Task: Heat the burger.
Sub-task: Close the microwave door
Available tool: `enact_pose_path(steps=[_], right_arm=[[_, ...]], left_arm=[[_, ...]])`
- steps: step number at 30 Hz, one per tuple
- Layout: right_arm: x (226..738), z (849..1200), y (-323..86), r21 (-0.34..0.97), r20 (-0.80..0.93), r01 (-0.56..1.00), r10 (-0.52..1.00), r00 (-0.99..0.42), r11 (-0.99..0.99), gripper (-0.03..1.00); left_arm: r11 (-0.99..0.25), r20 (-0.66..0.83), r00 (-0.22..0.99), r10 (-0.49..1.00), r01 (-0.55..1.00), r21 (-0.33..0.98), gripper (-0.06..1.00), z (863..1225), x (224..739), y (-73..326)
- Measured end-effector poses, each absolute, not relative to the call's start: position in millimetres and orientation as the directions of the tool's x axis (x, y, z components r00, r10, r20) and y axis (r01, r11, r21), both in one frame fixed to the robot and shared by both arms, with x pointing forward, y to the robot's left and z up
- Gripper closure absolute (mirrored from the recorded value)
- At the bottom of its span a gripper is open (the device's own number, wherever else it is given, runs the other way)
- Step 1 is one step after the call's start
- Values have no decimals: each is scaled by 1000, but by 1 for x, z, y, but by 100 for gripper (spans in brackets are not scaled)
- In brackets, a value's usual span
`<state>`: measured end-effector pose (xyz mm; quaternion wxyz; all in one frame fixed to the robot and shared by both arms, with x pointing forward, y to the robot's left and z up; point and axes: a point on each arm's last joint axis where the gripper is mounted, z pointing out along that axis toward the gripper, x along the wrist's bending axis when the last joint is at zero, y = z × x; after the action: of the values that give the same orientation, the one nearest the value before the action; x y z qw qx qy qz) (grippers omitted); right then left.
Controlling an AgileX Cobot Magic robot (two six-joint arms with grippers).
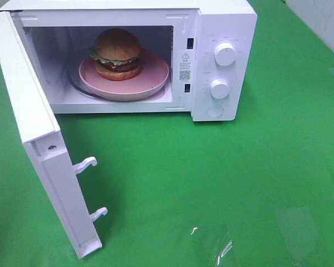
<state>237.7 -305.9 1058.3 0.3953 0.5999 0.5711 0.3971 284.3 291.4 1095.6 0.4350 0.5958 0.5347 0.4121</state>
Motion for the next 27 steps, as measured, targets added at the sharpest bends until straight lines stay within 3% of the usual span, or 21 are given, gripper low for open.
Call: enact_pose_path(steps=[2, 11, 19, 27], right_arm=[[238, 1058, -306, 928, 25, 371, 999, 32, -35, 21], [238, 1058, -306, 928, 25, 371, 999, 32, -35, 21], [238, 1058, -306, 928, 25, 370, 999, 32, -35, 21], [238, 1058, -306, 928, 25, 370, 999, 32, -35, 21]], left_arm=[[-35, 18, 66, 998, 281, 959, 94, 1099, 308, 295], [7, -6, -9, 1000, 182, 983, 94, 1084, 344, 303], [30, -16, -128, 992, 103, 994, 94, 1031, 369, 316], [75, -59, -163, 985, 94, 993, 94, 1006, 380, 319]])
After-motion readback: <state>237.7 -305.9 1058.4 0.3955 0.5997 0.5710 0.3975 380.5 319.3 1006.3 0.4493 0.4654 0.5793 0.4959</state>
